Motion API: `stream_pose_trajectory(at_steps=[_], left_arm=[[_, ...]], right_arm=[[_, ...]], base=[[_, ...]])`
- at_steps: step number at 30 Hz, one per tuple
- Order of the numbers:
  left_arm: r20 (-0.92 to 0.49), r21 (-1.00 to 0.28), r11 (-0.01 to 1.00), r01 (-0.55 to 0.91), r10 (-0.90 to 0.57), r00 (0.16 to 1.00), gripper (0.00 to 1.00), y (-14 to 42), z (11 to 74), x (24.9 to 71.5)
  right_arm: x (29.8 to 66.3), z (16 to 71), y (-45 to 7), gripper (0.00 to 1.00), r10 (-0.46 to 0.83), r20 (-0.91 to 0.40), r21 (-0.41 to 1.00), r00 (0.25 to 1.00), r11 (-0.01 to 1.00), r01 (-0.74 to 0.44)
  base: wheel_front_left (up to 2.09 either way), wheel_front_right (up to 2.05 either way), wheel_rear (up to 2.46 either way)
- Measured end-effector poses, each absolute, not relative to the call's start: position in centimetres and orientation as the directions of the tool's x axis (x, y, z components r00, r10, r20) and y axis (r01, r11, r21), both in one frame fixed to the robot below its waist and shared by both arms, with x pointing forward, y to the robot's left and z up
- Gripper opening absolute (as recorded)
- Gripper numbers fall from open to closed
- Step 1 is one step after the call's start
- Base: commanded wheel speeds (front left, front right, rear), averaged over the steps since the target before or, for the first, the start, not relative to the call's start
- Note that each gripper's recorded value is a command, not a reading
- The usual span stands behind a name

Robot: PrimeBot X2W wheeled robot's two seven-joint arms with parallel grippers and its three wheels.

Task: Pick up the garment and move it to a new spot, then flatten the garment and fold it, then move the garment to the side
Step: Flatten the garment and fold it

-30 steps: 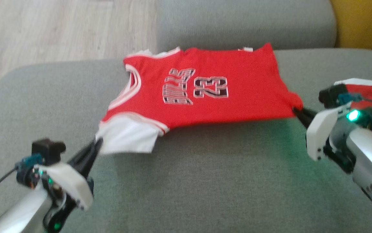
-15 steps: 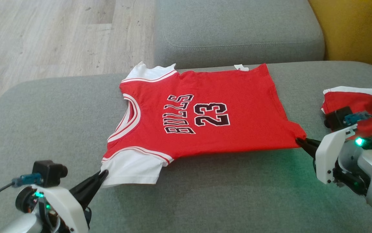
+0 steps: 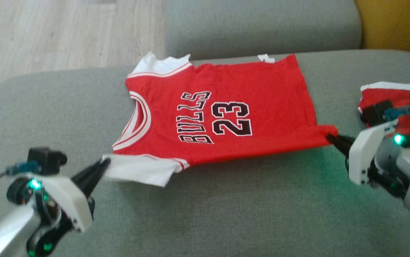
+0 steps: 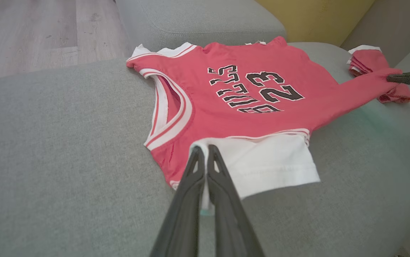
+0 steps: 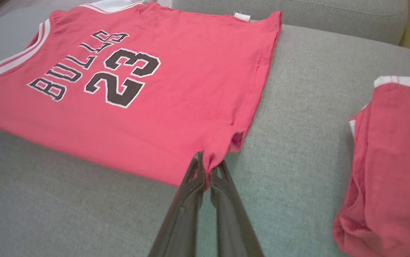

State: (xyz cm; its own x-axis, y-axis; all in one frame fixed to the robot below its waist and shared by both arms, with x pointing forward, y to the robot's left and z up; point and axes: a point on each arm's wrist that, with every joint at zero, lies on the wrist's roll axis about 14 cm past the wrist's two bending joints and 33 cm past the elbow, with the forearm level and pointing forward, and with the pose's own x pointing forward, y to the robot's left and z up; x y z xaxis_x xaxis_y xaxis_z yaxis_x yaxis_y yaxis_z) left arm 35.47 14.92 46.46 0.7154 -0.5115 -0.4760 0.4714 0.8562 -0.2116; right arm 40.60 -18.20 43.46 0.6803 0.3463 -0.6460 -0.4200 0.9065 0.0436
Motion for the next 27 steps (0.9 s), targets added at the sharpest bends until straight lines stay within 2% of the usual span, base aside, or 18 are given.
stream_pose_trajectory(at_steps=[15,20,27], left_arm=[[-0.549,-0.074,0.863,0.499,-0.453,0.703,0.0,14.8,46.6,44.7],[-0.562,-0.057,0.855,0.516,-0.455,0.691,0.0,14.1,46.3,46.3],[-0.613,0.034,0.842,0.538,-0.408,0.677,0.0,14.3,45.1,48.7]], right_arm=[[45.5,43.0,-17.9,0.0,0.313,-0.668,0.026,0.675,0.916,-0.399],[46.4,42.4,-18.2,0.0,0.292,-0.683,0.02,0.67,0.924,-0.383],[47.7,41.4,-18.1,0.0,0.274,-0.702,0.009,0.657,0.927,-0.376]], base=[[0.0,0.0,0.0],[0.0,0.0,0.0],[0.0,0.0,0.0]])
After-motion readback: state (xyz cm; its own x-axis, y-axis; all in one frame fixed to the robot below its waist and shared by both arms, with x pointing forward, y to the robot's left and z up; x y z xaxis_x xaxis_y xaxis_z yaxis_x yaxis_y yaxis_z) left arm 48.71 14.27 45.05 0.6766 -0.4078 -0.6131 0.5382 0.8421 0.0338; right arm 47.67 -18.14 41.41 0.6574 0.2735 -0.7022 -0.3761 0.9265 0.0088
